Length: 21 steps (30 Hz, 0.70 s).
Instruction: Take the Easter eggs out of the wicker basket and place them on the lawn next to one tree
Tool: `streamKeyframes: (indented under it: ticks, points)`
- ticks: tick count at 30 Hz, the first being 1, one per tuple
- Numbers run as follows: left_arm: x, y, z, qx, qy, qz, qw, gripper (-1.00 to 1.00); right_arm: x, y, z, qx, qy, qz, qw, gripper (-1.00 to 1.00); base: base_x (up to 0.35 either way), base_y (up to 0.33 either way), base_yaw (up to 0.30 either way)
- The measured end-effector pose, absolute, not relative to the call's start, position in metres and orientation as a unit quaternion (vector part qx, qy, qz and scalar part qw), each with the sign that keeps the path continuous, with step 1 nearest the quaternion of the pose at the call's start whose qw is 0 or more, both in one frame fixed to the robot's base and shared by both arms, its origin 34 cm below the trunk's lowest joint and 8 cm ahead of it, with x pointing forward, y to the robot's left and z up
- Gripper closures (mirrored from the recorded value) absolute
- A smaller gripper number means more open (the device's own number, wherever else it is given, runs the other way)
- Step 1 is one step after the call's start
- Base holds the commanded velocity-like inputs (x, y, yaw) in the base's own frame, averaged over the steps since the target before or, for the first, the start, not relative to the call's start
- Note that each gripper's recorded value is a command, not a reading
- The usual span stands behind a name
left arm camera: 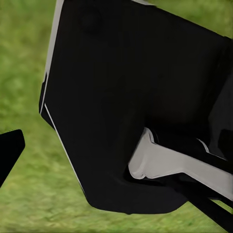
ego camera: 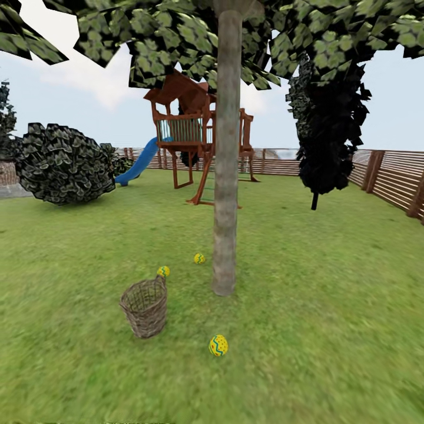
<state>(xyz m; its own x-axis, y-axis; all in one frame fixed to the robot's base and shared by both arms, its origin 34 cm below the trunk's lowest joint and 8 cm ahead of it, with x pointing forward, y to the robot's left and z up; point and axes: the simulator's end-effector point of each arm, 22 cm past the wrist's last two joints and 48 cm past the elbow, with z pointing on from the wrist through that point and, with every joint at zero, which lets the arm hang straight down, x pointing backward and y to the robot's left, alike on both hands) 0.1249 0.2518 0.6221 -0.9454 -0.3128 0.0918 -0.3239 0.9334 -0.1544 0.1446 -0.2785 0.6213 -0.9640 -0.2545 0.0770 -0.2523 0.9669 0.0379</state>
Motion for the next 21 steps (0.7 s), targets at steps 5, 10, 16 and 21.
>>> streamKeyframes:
  ticks: [5,10,16,21]
  points:
    - [0.126,0.251,0.622,0.162,-0.983,0.084,0.032,-1.0,0.145,-0.278,0.621,0.126,-0.991,-0.015,0.04,-1.0,0.0,0.0,0.044]
    - [0.128,0.262,0.622,0.161,-0.984,0.075,0.029,-1.0,0.145,-0.281,0.621,0.125,-0.991,-0.013,0.04,-1.0,0.0,0.0,0.004]
    - [0.126,0.258,0.622,0.159,-0.984,0.078,0.032,-1.0,0.145,-0.281,0.621,0.125,-0.991,-0.013,0.04,-1.0,0.0,0.0,0.0]
    - [0.127,0.259,0.622,0.157,-0.984,0.077,0.031,-1.0,0.145,-0.281,0.621,0.126,-0.991,-0.013,0.04,-1.0,0.0,0.0,0.0]
